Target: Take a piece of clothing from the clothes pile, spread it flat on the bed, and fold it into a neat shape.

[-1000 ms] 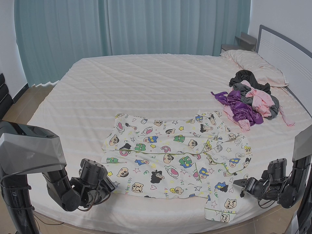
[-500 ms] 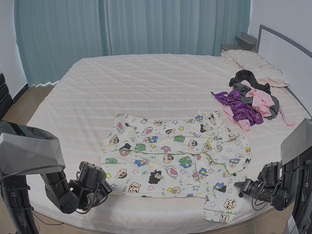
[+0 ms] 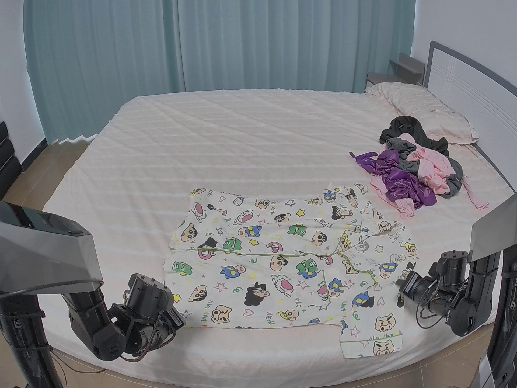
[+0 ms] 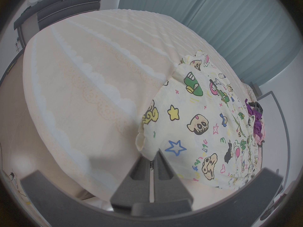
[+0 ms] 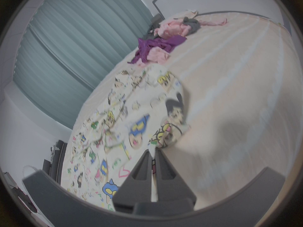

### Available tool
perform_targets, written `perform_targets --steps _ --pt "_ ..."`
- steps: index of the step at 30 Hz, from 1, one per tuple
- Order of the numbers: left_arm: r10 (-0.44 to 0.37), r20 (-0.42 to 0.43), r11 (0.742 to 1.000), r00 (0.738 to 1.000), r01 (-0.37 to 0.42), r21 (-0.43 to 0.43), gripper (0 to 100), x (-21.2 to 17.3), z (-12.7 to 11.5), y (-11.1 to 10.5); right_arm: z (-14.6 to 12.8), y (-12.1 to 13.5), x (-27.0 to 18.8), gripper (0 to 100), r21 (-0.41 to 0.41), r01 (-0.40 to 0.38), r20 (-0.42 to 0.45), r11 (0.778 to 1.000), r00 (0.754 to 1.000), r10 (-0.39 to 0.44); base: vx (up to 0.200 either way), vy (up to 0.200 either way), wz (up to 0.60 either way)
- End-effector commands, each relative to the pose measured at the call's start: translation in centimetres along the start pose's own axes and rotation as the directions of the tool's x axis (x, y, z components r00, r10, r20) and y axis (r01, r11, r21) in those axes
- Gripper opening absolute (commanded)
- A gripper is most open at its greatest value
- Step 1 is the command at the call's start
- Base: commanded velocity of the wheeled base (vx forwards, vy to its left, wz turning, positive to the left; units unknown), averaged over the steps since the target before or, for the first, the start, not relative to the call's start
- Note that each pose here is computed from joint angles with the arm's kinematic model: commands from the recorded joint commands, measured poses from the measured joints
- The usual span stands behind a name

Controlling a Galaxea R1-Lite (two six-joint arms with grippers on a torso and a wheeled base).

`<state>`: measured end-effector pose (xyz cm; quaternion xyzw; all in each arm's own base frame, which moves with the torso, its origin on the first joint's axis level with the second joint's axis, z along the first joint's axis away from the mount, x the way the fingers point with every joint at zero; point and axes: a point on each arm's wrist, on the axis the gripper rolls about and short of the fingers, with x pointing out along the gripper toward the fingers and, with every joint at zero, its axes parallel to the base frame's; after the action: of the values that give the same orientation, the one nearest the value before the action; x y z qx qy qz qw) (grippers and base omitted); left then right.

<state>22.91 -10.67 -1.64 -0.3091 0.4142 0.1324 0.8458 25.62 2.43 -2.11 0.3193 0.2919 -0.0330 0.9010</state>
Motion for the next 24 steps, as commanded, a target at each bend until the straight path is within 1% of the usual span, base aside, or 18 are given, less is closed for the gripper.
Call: perform_targets --steps 1,2,3,6,7,8,11,14,16,18,20,23,24 --pt "0.008 -0.017 1.0 1.0 -0.008 0.028 0 -0.3 -0.6 0.3 2.1 0.7 1.2 0 -0.002 -0.053 0.098 0.999 0.994 0.053 0.0 0.0 0.0" --pt "0.008 -0.017 1.0 1.0 -0.008 0.028 0 -0.3 -0.6 0.3 2.1 0.7 1.2 0 -0.002 -0.053 0.098 0.999 0.994 0.053 0.0 0.0 0.0" --pt "0.008 -0.017 1.0 1.0 -0.008 0.028 0 -0.2 -0.6 0.3 2.6 1.0 1.6 0 -0.007 -0.071 0.118 0.997 0.99 0.071 0.0 0.0 0.0" --pt "0.007 -0.018 1.0 1.0 -0.007 0.028 0 -0.1 -0.6 0.2 2.3 0.9 1.6 0 -0.014 -0.082 0.093 0.996 0.992 0.083 0.0 0.0 0.0" --pt "0.005 -0.016 1.0 1.0 -0.004 0.027 0 0.0 -0.6 0.1 1.7 0.6 1.3 0 -0.019 -0.087 0.047 0.996 0.995 0.088 0.0 0.0 0.0" --pt "0.005 -0.016 1.0 1.0 -0.004 0.027 0 0.0 -0.6 0.1 1.4 0.4 1.2 100 -0.023 -0.087 0.028 0.996 0.996 0.088 0.0 0.0 0.0" --pt "0.005 -0.016 1.0 1.0 -0.004 0.027 0 0.0 -0.6 0.1 1.3 0.2 0.9 100 -0.025 -0.086 0.013 0.996 0.996 0.087 0.0 0.0 0.0" --pt "0.005 -0.018 1.0 1.0 -0.005 0.026 0 0.0 -0.6 0.2 1.4 -0.3 -0.2 100 -0.031 -0.068 0.008 0.997 0.998 0.069 0.0 0.0 0.0" --pt "0.005 -0.018 1.0 1.0 -0.005 0.026 0 0.0 -0.6 0.2 1.6 -0.8 -1.9 100 -0.067 -0.06 -0.005 0.996 0.998 0.06 0.0 0.0 0.0" --pt "0.005 -0.018 1.0 1.0 -0.005 0.026 0 0.0 -0.6 0.2 1.6 -1.0 -2.7 100 -0.073 -0.057 -0.01 0.996 0.998 0.057 0.0 0.0 0.0" --pt "0.004 -0.018 1.0 1.0 -0.003 0.025 0 0.0 -0.6 0.2 1.3 -1.4 -4.3 100 -0.092 -0.052 -0.036 0.994 0.998 0.049 0.0 0.0 0.0" --pt "0.002 -0.018 1.0 1.0 -0.001 0.025 0 0.0 -0.6 0.1 1.0 -1.3 -5.2 100 -0.101 -0.064 -0.069 0.993 0.996 0.057 0.0 0.0 0.0" --pt "0.002 -0.018 1.0 1.0 -0.001 0.025 0 -0.1 -0.6 0.2 0.8 -1.3 -5.2 100 -0.101 -0.055 -0.085 0.993 0.995 0.046 0.0 0.0 0.0"
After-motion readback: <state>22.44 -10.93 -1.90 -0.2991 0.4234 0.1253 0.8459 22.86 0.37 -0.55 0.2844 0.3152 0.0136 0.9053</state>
